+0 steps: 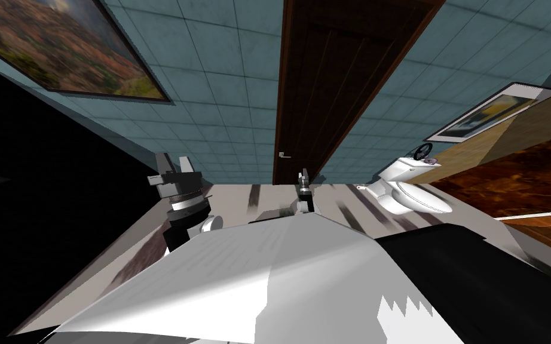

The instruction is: Pull the door open

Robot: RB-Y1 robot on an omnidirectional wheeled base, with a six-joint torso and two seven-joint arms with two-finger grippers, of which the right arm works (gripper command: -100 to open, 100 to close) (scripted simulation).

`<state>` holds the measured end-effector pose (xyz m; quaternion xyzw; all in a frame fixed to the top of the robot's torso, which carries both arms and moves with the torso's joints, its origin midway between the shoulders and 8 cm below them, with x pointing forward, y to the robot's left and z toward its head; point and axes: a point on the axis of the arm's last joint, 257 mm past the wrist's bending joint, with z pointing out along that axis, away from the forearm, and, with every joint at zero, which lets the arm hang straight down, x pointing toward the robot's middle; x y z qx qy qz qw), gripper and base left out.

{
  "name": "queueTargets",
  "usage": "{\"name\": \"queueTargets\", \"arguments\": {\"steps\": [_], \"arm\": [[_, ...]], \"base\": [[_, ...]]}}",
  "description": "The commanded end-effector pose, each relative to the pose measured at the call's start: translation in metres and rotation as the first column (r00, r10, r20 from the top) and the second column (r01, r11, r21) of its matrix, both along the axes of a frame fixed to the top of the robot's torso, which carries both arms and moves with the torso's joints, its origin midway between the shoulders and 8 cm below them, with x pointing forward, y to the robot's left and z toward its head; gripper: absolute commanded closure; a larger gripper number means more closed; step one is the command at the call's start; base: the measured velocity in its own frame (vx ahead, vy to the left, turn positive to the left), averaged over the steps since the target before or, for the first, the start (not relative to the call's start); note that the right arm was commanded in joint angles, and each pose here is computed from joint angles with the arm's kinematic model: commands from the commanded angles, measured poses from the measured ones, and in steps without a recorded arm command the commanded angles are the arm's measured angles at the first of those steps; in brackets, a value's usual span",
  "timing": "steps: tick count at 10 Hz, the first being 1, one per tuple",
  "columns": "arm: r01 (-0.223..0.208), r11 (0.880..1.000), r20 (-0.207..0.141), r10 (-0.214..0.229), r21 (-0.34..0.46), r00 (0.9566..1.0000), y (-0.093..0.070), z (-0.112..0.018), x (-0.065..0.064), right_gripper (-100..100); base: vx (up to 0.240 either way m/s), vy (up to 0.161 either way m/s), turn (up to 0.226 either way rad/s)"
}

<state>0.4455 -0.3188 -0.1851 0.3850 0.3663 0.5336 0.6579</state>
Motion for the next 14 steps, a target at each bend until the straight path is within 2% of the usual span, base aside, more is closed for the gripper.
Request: {"name": "queueTargets", "arguments": {"steps": [1,4,9,11,14], "arm": [[0.000,1.000,-0.020,0.001,0.006,0.9998,-0.002,-0.012,0.004,-100],[-0.001,1.000,-0.066,0.002,0.022,0.9978,-0.006,-0.036,0.013,-100],[0.002,0.999,-0.110,0.002,0.037,0.9939,-0.010,-0.060,0.021,-100],[0.004,0.999,-0.139,0.002,0.047,0.9903,-0.012,-0.076,0.025,-100],[0.008,0.998,-0.168,0.001,0.056,0.9858,-0.015,-0.090,0.029,-100]], "base": [[0.067,-0.003,0.017],[0.094,-0.001,0.031],[0.075,-0.001,0.020],[0.068,0.003,0.022],[0.087,-0.005,0.024]]}}
